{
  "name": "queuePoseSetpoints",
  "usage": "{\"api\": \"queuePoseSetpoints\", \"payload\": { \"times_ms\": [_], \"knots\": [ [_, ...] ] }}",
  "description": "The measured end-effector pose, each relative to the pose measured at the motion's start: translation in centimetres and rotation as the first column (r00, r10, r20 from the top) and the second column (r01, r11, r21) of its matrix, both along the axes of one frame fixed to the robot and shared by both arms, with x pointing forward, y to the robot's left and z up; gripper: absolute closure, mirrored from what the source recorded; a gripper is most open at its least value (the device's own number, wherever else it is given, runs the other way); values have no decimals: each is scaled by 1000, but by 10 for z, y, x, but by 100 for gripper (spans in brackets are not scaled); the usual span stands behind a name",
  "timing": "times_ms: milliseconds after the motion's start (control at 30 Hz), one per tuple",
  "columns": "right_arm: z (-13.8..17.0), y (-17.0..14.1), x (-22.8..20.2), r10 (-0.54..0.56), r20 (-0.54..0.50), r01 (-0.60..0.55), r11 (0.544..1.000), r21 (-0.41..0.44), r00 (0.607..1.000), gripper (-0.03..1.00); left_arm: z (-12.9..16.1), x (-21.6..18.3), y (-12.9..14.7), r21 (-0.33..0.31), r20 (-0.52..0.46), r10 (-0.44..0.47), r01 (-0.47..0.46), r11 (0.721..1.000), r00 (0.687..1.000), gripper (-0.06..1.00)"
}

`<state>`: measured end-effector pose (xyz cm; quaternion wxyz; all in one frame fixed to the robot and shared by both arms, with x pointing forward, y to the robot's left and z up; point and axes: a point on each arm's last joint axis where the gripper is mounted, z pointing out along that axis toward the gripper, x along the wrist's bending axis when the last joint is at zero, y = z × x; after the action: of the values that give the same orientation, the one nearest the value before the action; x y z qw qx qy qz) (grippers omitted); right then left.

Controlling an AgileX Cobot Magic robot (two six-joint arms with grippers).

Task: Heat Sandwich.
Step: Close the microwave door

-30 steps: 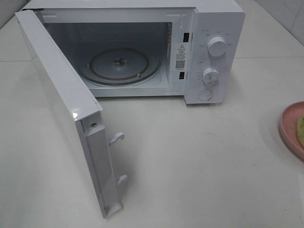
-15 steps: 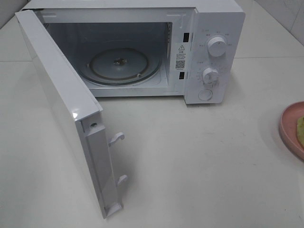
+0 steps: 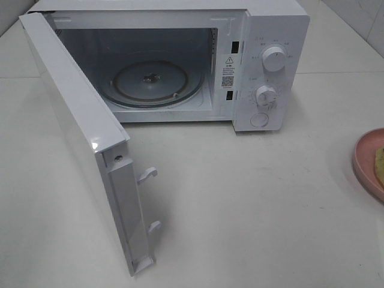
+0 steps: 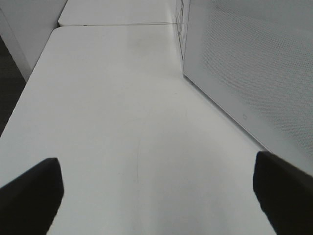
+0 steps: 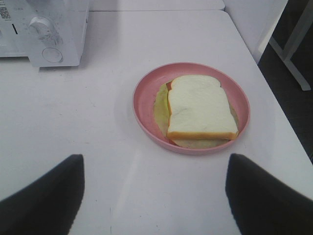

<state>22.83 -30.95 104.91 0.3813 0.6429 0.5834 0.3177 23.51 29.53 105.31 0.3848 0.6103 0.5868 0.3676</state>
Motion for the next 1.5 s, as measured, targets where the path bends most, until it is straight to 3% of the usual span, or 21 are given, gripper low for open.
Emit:
{"api": "queuePoseSetpoints", "payload": {
  "times_ms": [1500],
  "knots": [
    [0,0,0,0,0,0,1000,0,1000,21,0,0,0,0,0,0,0,1000,1000,-5]
  ]
}}
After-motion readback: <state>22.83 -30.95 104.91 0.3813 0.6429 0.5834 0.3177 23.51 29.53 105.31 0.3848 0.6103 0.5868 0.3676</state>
